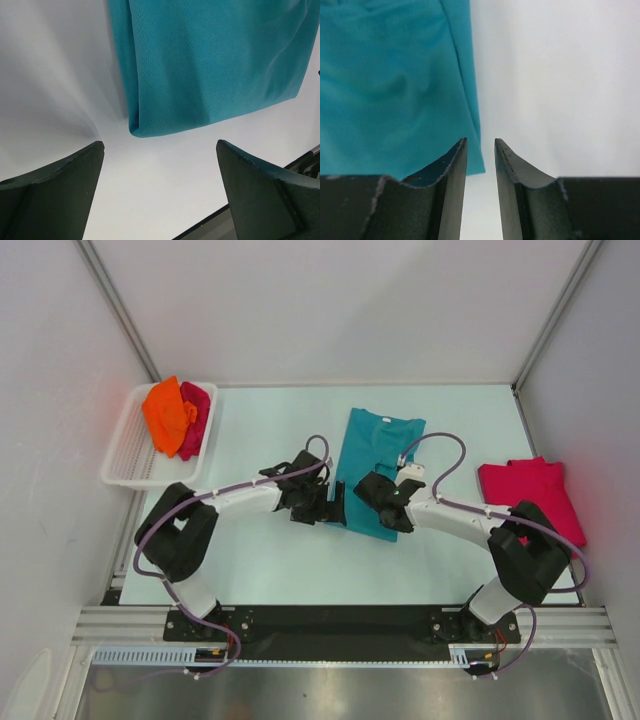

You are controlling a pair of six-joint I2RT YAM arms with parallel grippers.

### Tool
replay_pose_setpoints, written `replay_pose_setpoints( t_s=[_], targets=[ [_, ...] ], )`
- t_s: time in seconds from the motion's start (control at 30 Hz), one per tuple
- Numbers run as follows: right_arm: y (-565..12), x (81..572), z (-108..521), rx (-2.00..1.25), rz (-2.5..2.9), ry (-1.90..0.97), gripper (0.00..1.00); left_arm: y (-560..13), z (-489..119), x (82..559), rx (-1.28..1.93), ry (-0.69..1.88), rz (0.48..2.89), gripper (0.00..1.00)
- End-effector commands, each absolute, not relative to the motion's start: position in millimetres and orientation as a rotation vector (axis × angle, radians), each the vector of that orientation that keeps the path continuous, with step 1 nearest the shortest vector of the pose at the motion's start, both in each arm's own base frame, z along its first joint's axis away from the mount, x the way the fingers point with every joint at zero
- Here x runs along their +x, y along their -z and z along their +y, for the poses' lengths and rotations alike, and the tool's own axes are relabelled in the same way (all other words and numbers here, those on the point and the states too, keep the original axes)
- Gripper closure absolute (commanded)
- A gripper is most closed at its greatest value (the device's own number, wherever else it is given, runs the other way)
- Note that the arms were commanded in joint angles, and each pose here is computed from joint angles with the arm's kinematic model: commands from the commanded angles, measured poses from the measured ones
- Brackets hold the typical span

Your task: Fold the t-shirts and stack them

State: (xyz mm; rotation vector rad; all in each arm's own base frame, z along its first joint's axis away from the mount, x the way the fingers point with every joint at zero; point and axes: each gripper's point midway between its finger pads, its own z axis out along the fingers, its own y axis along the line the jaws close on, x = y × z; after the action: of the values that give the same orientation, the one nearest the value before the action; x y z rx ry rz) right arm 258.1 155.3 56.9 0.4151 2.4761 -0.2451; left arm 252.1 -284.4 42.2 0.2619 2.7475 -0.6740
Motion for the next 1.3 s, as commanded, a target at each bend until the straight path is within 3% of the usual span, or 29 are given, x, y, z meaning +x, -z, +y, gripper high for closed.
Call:
replay_pose_setpoints(
  t_s=[0.0,0.87,0.97,1.17,1.27],
  targets=[
    [-54,250,159,0.455,2.470,0.240,0.66,-39,-293,251,0.260,0.710,2.738,0.00],
    [-16,228,171,0.436,2.560,0.231,0.66,-36,-303,267,0.301,0.655,2.730,0.03],
    [-13,226,170,0.440,2.563,0.229,0.66,-28,-305,269,0.313,0.648,2.746,0.05],
    [-10,227,171,0.435,2.565,0.234,0.67,-17,-310,262,0.326,0.704,2.767,0.20],
    [-7,225,171,0.423,2.574,0.235,0.76,-16,-311,258,0.330,0.731,2.770,0.27]
  ],
)
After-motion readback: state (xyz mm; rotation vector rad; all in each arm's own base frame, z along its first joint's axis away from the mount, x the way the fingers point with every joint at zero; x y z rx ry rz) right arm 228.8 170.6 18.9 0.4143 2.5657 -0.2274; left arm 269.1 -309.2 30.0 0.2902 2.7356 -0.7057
